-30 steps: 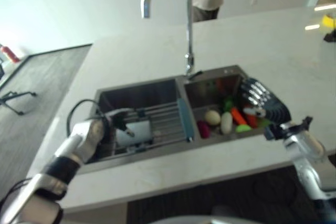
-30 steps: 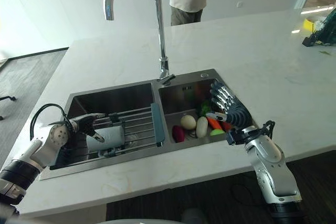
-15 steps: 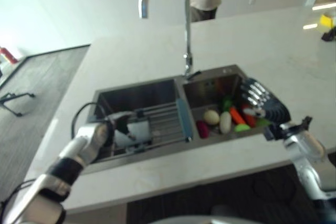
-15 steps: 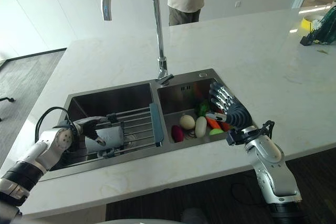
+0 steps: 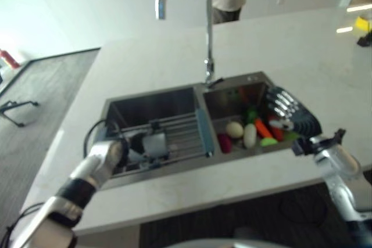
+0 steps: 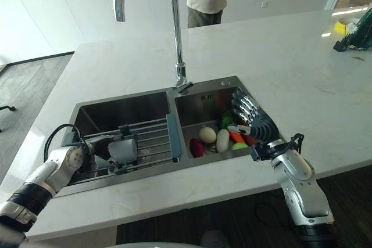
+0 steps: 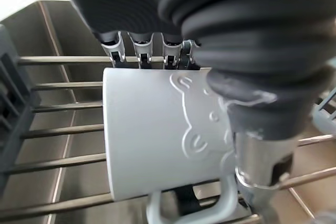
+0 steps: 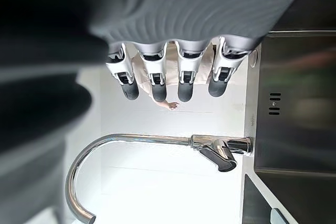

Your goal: Place the dishes in the dishwasher.

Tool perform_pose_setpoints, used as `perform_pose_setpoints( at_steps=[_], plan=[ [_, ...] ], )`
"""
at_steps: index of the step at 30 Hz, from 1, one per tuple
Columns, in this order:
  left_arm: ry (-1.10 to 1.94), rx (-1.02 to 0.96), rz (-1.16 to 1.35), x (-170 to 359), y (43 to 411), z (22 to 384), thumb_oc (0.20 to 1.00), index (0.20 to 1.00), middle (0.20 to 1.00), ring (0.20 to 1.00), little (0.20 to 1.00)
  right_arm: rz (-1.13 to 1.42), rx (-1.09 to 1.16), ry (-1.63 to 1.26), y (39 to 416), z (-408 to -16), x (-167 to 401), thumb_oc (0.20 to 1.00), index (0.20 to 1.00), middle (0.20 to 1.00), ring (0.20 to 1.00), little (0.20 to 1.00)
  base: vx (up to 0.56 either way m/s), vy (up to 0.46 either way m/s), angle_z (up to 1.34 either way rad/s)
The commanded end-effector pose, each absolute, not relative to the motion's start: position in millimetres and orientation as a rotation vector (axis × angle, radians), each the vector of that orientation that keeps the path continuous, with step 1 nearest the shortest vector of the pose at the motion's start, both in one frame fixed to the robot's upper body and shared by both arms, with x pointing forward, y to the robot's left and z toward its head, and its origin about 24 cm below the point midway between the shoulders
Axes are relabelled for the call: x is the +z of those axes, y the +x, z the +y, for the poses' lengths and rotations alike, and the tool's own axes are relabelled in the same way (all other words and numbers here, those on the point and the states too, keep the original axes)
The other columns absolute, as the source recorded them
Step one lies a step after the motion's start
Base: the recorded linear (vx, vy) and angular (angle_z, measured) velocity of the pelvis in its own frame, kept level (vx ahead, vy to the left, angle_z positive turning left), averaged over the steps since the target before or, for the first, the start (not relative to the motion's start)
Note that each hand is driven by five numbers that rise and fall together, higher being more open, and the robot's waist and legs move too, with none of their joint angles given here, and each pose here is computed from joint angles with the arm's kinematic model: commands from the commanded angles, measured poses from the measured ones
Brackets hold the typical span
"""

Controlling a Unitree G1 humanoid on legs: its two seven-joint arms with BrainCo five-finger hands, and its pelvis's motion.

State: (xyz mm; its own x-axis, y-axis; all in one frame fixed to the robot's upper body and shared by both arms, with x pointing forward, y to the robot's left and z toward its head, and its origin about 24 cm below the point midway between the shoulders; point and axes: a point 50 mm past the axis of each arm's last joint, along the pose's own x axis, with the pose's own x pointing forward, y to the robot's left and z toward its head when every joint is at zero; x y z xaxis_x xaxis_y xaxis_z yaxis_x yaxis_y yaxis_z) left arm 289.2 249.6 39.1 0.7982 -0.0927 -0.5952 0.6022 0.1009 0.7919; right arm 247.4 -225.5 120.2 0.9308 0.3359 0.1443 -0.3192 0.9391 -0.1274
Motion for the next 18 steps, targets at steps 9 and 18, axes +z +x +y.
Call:
perform_pose_setpoints(
  at_steps=[9, 18],
  plan=[
    [1.458, -0.462, 0.421, 49.4, 297.0, 257.4, 1.0, 1.0, 1.0, 1.0, 1.0, -0.323, 0.352, -0.122, 250.9, -218.7, 145.6, 1.0, 1.0, 1.0, 1.0, 1.0, 0.0, 0.0, 0.0],
    [1.493, -0.436, 0.418, 44.0, 296.1, 262.1, 1.0, 1.0, 1.0, 1.0, 1.0, -0.318, 0.355, -0.126, 250.3, -219.1, 144.6, 1.0, 1.0, 1.0, 1.0, 1.0, 0.0, 0.0, 0.0]
  ],
)
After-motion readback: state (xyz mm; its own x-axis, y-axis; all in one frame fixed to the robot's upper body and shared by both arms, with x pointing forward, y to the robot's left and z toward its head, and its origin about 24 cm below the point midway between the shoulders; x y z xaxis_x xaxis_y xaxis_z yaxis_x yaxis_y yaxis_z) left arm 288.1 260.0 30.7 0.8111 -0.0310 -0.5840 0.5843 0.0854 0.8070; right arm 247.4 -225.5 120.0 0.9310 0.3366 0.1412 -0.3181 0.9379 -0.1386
